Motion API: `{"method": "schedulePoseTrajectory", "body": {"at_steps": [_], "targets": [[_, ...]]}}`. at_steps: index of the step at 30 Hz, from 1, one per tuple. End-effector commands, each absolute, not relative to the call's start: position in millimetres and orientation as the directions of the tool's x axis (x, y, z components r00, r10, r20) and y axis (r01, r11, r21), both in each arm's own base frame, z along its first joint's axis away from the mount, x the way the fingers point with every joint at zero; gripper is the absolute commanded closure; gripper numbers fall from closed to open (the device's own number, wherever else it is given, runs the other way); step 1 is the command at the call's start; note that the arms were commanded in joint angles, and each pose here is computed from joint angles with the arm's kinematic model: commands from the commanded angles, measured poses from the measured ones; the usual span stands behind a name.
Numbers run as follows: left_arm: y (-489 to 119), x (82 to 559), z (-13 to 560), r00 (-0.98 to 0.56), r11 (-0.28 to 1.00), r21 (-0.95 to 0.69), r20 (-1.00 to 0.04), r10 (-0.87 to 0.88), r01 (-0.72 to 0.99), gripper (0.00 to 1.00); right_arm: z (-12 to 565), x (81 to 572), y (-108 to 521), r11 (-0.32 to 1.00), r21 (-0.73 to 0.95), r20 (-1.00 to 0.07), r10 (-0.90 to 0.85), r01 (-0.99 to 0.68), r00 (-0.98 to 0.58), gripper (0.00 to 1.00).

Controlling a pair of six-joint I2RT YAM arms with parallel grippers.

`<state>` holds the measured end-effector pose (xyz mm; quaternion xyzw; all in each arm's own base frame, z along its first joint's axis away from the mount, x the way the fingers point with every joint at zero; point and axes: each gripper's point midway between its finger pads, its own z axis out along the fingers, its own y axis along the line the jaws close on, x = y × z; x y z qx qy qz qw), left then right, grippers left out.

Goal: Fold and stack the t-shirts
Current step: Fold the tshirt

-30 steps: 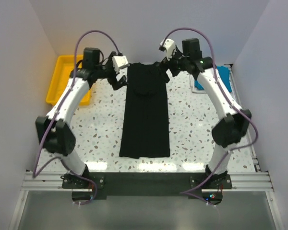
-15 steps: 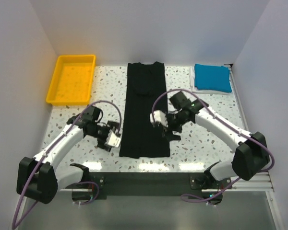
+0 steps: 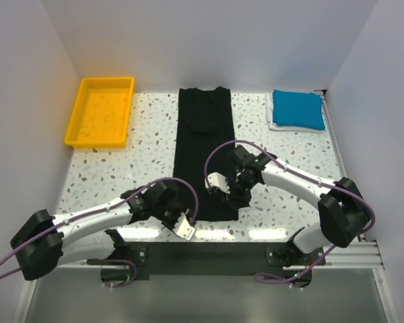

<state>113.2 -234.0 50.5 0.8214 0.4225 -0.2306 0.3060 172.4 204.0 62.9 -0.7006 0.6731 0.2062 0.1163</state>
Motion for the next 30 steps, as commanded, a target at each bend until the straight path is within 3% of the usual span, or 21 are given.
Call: {"method": "schedulePoseTrajectory", "body": {"at_steps": [1,14,21,25,26,30], "targets": [[-266,126,59,0.435,-0.294,0.321,-0.697,0.57,0.9,0.52,64,178,211,-0.015,0.111,-0.469,-0.882,-0.994,-0.039,0.56],[-274,140,30,0.474,-0.3,0.369,-0.632,0.613,0.88,0.6,58,172,201,0.014,0.112,-0.449,-0.891,-0.994,-0.063,0.56],[-275,140,26,0.49,-0.328,0.365,-0.617,0.615,0.871,0.83,58,172,198,0.009,0.098,-0.444,-0.895,-0.995,-0.052,0.56],[-276,131,34,0.5,-0.354,0.353,-0.643,0.58,0.866,0.92,56,172,197,0.006,0.098,-0.437,-0.898,-0.995,-0.048,0.56],[-279,128,38,0.495,-0.351,0.351,-0.66,0.565,0.868,0.99,56,172,197,0.004,0.1,-0.437,-0.898,-0.995,-0.047,0.56],[-289,128,54,0.499,-0.345,0.362,-0.68,0.537,0.866,0.98,55,170,197,0.003,0.111,-0.433,-0.9,-0.994,-0.051,0.56]]}}
